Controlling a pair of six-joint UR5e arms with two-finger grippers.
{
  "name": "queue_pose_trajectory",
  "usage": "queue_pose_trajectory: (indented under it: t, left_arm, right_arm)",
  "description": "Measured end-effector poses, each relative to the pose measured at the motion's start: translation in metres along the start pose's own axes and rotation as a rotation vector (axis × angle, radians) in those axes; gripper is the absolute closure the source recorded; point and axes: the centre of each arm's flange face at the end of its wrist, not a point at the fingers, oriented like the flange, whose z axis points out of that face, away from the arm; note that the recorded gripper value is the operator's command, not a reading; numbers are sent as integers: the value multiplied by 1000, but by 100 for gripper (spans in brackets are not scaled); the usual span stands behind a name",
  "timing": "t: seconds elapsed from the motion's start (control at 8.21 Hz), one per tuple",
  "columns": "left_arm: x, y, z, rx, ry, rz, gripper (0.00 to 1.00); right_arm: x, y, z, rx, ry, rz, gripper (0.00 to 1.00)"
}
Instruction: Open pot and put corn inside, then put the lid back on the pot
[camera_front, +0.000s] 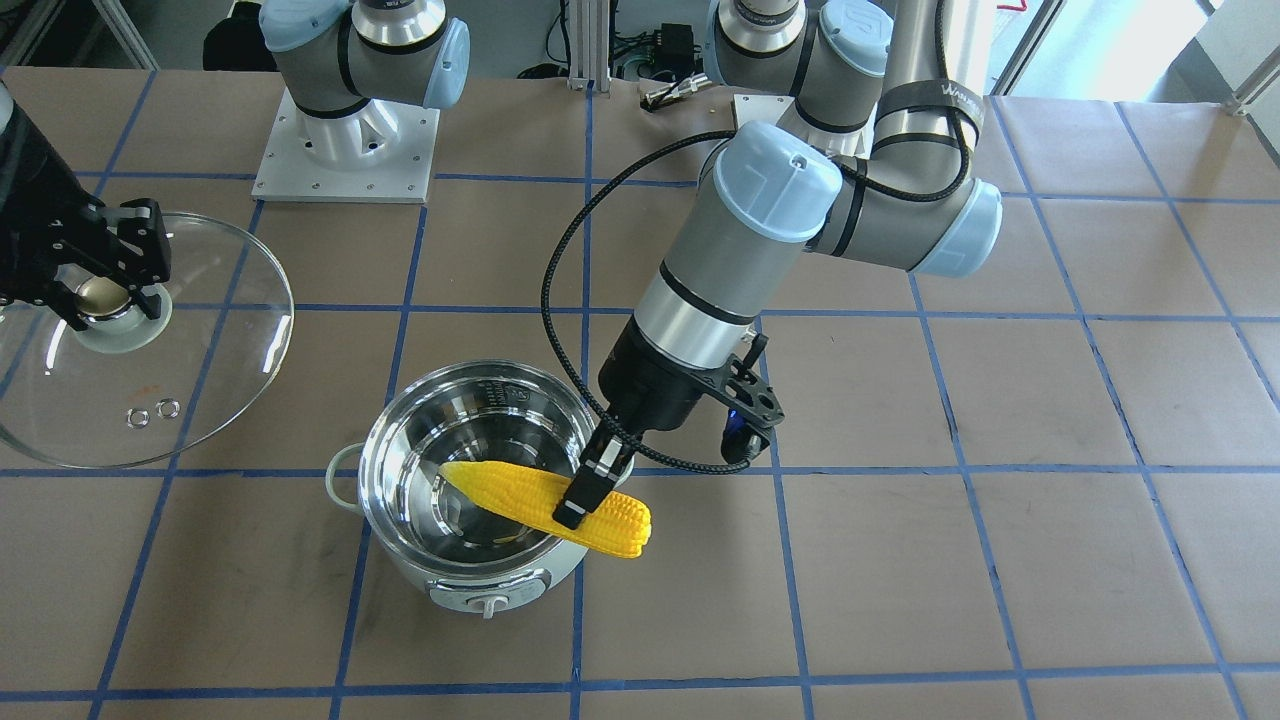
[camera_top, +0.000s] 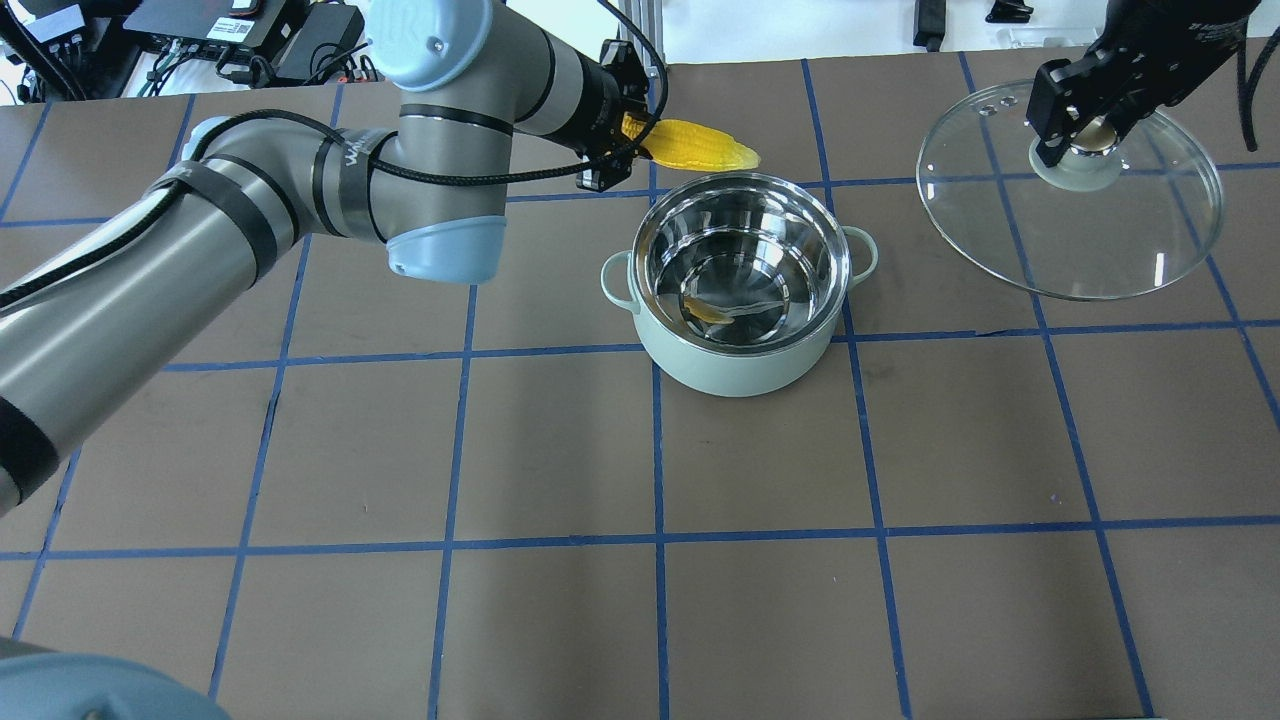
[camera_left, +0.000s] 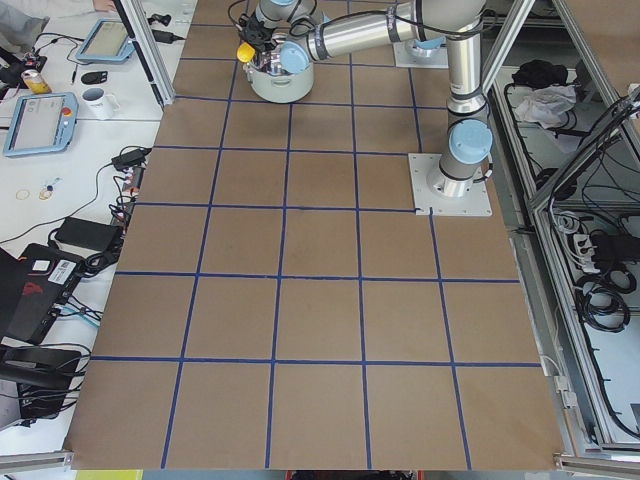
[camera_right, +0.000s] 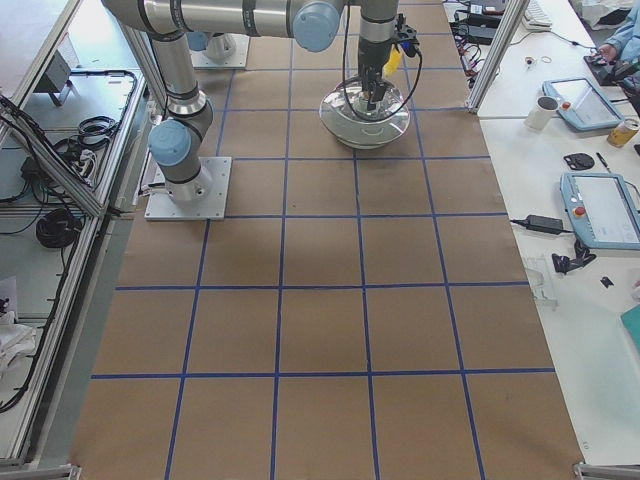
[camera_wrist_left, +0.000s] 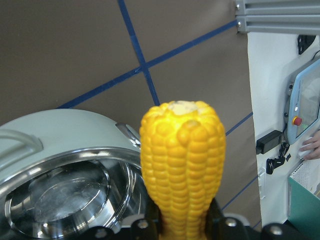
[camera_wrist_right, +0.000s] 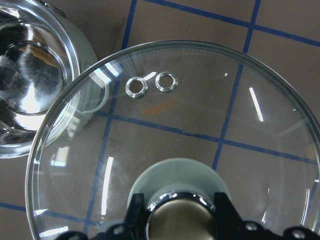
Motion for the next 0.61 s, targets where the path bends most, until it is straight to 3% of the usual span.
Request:
queue_pose_trajectory:
  t: [0.49, 0.61]
  left_arm:
    - [-18, 50, 39, -57, -38, -20, 100]
    - [-19, 54, 40, -60, -42, -28, 76]
  right_arm:
    - [1, 1, 0, 0, 2, 1, 99]
    - [1, 1, -1, 0, 3, 0, 98]
